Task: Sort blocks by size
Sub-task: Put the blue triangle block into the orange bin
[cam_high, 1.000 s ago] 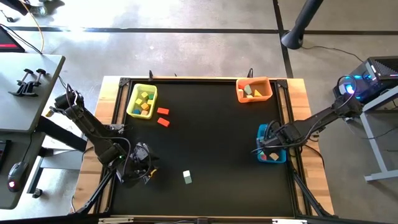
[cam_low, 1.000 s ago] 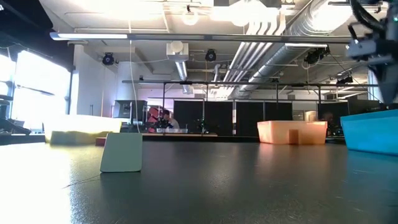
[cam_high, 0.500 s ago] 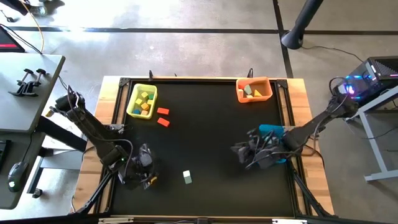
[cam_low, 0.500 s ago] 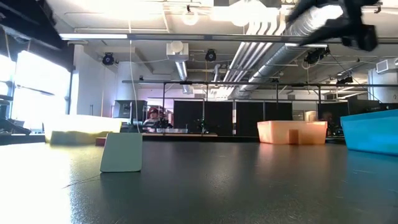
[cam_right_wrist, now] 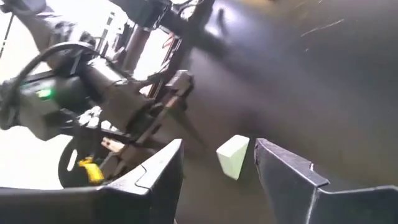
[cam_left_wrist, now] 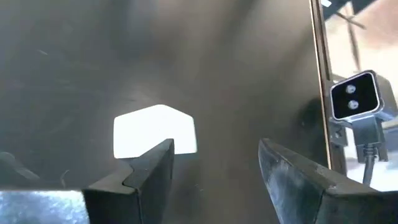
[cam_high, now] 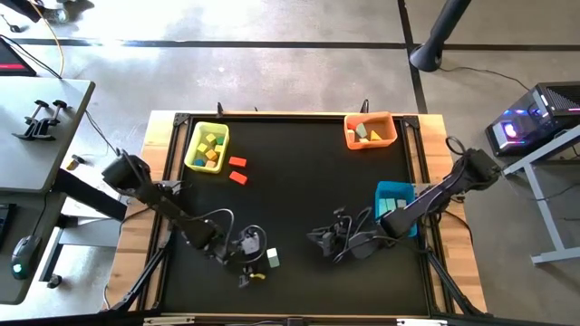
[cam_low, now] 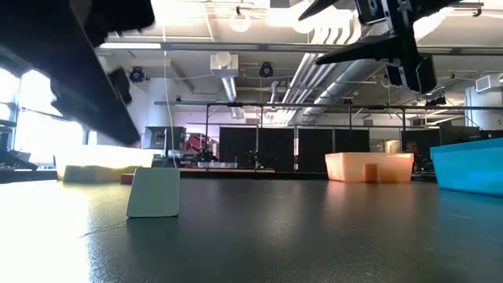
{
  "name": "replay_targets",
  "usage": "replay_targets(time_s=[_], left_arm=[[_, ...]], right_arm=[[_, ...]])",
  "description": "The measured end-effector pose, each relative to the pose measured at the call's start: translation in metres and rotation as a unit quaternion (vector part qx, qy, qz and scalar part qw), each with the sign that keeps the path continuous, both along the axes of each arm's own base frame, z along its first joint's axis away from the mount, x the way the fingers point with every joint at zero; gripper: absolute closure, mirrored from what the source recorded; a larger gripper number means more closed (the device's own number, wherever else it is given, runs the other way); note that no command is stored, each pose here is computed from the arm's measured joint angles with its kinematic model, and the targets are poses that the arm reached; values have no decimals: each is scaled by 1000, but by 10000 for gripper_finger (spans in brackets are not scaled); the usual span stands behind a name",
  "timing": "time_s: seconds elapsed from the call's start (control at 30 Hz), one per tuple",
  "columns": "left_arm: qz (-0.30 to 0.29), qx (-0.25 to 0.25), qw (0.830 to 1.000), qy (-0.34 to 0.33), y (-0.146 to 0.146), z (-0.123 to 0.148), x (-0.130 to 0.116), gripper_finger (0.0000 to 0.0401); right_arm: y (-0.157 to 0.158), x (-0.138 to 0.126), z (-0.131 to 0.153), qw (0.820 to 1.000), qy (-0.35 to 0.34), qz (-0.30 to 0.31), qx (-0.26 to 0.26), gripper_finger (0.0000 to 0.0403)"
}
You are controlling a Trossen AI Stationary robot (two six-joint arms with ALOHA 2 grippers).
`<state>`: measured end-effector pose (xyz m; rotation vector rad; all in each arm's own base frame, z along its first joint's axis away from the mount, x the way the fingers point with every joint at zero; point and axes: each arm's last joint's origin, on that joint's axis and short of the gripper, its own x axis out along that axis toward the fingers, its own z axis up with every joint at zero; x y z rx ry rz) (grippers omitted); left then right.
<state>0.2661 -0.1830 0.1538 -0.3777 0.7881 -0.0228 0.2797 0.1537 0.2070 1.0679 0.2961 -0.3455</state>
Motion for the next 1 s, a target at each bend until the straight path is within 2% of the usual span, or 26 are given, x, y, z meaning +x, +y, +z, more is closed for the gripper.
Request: replay_targets(time_s=[0.07,0.17,0.27,0.4,0.5,0.6,0.67,0.77,0.9,1.0], left_arm=[[-3,-20,1000,10,1,-7,5,181],[11,-21,1000,21,5,-14,9,181],[44,24,999,11,11,-23,14,181],[53,97,994,14,24,-43,24,181],[60,107,992,-5,35,-50,38,181],[78,105,991,-35,54,-48,52,181],[96,100,989,-53,64,-34,62,181],[103,94,988,-66,77,1,67,181],[88,109,990,-36,82,42,50,181],[99,103,989,-44,81,74,28,181]], right_arm=[[1,0,0,1000,5,17,4,208],[0,1,-2,997,25,68,4,208],[-2,1,-5,994,50,94,16,208],[-8,4,-5,994,53,89,20,208],[-12,6,-5,995,53,83,21,208],[-11,10,2,994,53,91,0,208],[-10,12,7,992,57,105,-28,208],[-10,13,10,985,60,134,-89,208],[-13,15,7,979,68,147,-120,208],[-21,22,-1,967,87,185,-153,208]])
